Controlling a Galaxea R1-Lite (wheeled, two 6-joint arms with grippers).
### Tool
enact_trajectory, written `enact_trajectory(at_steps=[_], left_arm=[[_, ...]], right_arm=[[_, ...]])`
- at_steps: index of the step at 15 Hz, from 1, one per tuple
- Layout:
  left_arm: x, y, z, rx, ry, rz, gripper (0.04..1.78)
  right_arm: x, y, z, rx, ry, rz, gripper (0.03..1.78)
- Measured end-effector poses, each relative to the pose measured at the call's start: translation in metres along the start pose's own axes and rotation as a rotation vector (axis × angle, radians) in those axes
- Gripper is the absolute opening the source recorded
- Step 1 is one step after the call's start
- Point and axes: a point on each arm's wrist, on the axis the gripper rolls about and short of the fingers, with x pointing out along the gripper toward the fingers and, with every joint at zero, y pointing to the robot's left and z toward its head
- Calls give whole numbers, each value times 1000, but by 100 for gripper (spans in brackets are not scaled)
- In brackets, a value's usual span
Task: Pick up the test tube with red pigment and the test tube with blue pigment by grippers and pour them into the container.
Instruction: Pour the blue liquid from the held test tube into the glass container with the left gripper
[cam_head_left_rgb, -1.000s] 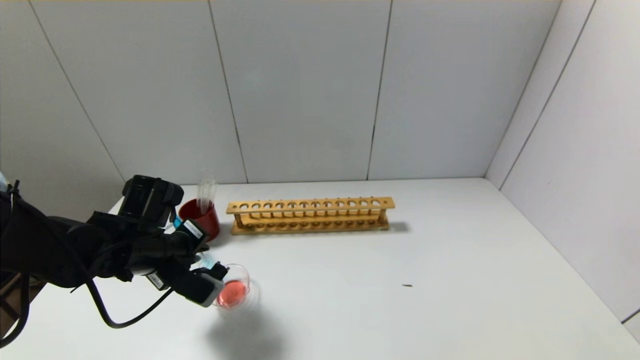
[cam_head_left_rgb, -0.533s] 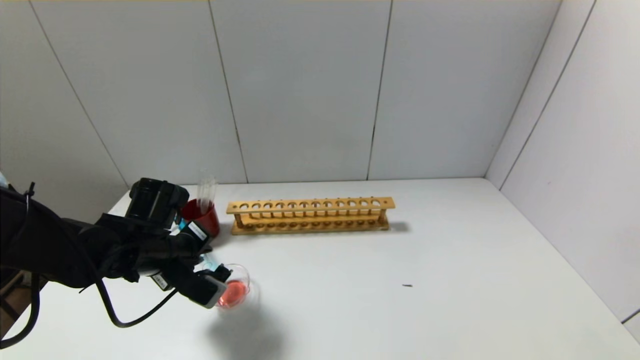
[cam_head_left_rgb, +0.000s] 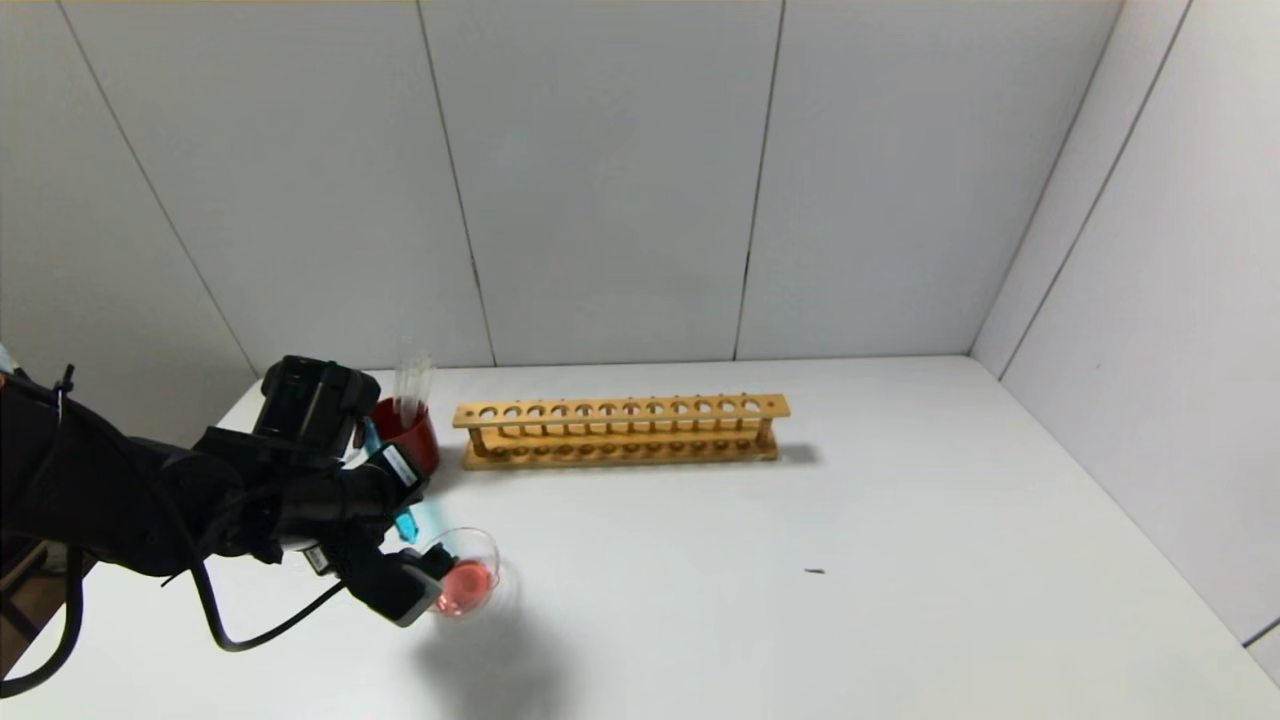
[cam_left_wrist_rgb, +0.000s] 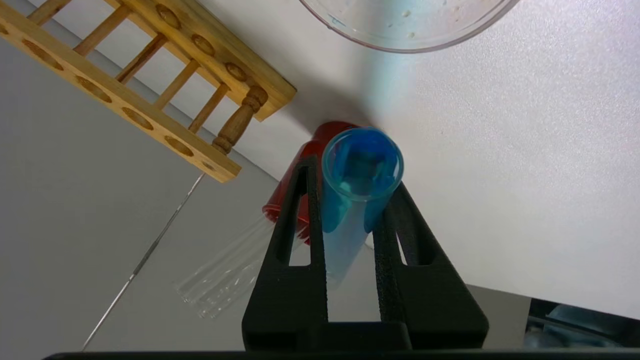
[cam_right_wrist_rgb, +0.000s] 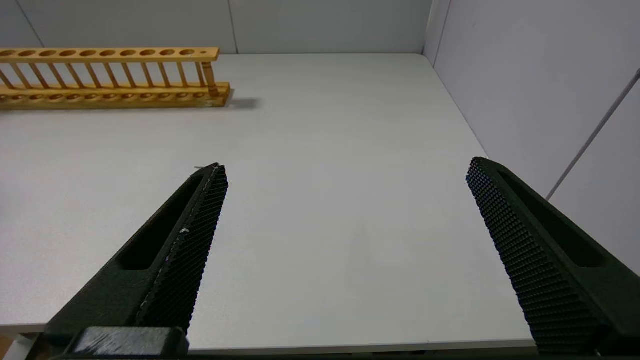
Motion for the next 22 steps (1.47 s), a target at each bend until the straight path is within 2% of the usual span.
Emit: enact_trajectory(at_steps=[9,22], left_arm=[[8,10,8,28,39,22,32],[12,10,15,47,37,5,32]], right_arm=[[0,0,0,0,0,0,175],[0,0,0,0,0,0,175]])
